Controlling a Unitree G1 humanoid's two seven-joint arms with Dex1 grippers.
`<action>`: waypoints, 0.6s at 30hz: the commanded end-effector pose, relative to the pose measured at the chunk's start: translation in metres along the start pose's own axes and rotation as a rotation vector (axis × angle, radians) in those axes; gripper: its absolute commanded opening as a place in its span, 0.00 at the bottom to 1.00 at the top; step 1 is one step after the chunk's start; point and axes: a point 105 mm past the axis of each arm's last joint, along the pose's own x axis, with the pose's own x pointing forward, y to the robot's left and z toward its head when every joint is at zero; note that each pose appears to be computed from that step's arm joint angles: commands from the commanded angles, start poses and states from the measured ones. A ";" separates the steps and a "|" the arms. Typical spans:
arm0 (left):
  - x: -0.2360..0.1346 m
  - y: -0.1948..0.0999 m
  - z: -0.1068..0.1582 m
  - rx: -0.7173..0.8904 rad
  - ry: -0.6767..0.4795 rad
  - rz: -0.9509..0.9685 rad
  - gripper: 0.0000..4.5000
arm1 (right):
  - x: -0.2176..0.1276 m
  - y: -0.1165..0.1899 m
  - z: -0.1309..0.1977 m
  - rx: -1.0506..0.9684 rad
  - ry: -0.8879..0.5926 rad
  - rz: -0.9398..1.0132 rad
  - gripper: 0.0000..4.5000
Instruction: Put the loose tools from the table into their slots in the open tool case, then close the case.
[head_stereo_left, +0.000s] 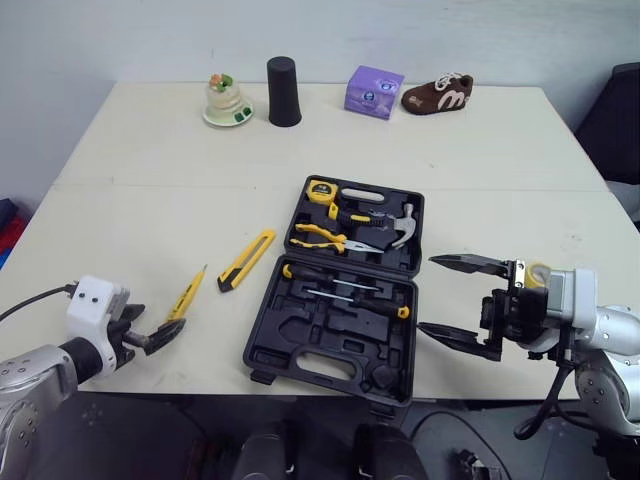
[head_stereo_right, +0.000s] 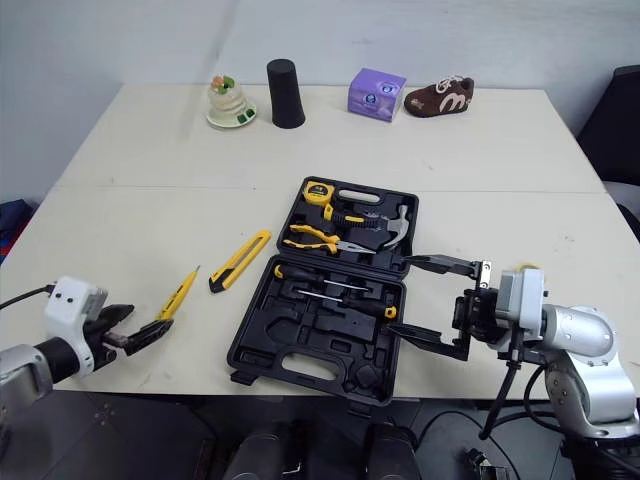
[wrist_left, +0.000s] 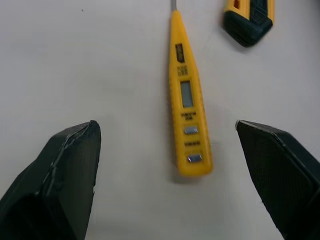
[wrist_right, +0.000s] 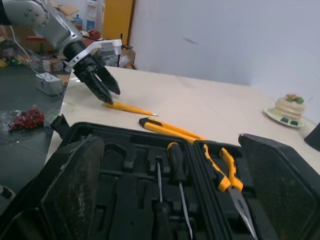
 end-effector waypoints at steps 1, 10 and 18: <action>0.005 -0.003 0.001 0.016 0.001 0.019 1.00 | -0.002 0.000 0.003 -0.015 -0.002 -0.004 0.99; 0.029 -0.016 -0.014 0.016 0.077 -0.081 1.00 | 0.006 0.007 -0.001 0.000 -0.001 0.034 0.99; 0.038 -0.024 -0.018 0.024 0.078 -0.131 0.42 | 0.006 0.006 -0.003 0.001 0.006 0.017 1.00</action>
